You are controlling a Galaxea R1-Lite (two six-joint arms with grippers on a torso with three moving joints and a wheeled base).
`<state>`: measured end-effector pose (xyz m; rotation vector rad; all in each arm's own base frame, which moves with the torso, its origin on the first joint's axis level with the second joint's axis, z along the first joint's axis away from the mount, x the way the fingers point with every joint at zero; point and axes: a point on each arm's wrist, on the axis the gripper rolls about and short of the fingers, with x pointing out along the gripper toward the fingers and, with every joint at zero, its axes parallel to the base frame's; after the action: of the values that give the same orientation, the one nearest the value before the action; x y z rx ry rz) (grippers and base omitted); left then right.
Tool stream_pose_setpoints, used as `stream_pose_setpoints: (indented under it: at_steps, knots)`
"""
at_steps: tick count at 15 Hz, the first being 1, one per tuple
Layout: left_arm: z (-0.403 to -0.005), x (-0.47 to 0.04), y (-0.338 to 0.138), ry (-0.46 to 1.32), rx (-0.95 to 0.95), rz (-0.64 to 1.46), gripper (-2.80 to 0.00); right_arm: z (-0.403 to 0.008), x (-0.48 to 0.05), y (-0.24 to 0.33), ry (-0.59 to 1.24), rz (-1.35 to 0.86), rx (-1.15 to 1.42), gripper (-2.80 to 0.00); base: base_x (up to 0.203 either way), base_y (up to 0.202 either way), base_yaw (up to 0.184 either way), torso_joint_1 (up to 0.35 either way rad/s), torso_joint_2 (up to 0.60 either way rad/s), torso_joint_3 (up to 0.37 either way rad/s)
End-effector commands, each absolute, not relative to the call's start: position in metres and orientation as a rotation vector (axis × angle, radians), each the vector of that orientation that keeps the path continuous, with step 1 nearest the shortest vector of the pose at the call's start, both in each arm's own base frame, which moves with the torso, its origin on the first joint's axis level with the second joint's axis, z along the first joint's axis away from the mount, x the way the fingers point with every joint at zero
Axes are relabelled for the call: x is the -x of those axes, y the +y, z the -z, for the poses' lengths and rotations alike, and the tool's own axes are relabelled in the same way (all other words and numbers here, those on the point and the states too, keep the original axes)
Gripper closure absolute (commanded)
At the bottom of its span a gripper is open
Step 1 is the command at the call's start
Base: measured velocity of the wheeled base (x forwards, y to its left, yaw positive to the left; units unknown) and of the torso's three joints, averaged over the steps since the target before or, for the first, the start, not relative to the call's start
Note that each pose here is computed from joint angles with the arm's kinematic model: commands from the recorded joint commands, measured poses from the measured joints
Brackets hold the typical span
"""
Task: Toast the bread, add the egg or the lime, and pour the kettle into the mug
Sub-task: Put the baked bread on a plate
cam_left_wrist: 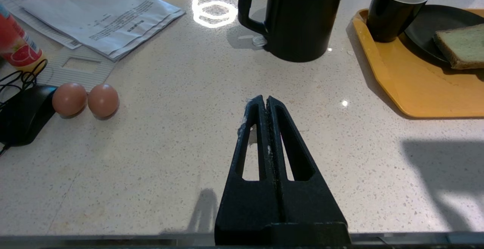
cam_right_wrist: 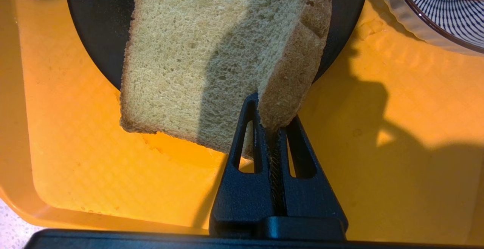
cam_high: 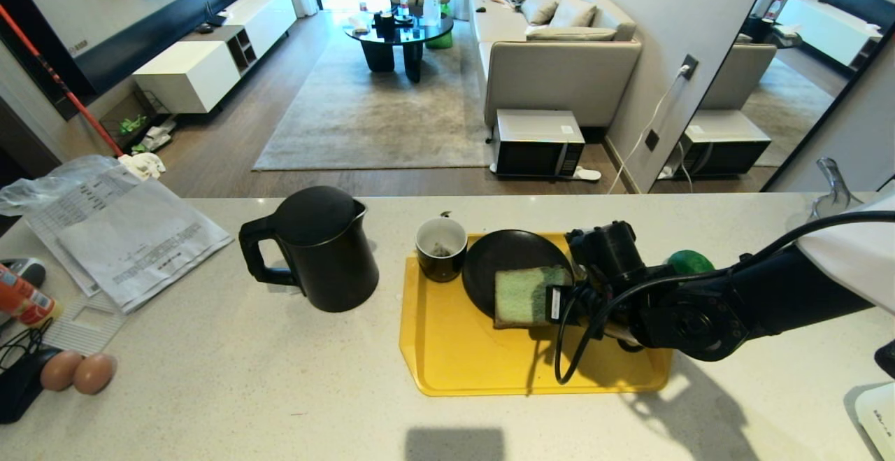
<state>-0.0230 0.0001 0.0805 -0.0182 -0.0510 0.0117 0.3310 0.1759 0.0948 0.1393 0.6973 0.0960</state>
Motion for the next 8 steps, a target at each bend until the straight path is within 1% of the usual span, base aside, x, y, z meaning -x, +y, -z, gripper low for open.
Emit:
stream_pose_setpoints:
  at_steps: [1, 2, 3, 8]
  knots:
    - [-0.0763, 0.0220, 0.0001, -0.038, 0.019, -0.012, 0.00, -0.0955, -0.3313, 0.1758, 0.693, -0.092, -0.143, 0.00, 0.000, 0.000, 0.000, 0.000, 0.00, 0.000]
    - [-0.0763, 0.0220, 0.0001, -0.038, 0.019, -0.012, 0.00, -0.0963, -0.3318, 0.1760, 0.689, -0.090, -0.143, -0.33, 0.000, 0.000, 0.000, 0.000, 0.00, 0.000]
    - [-0.0763, 0.0220, 0.0001, -0.038, 0.018, -0.013, 0.00, -0.0966, -0.3320, 0.1761, 0.688, -0.091, -0.144, -2.80, 0.000, 0.000, 0.000, 0.000, 0.00, 0.000]
    - [-0.0763, 0.0220, 0.0001, -0.038, 0.019, -0.012, 0.00, -0.0997, -0.3324, 0.1765, 0.679, -0.097, -0.150, -2.80, 0.000, 0.000, 0.000, 0.000, 0.00, 0.000]
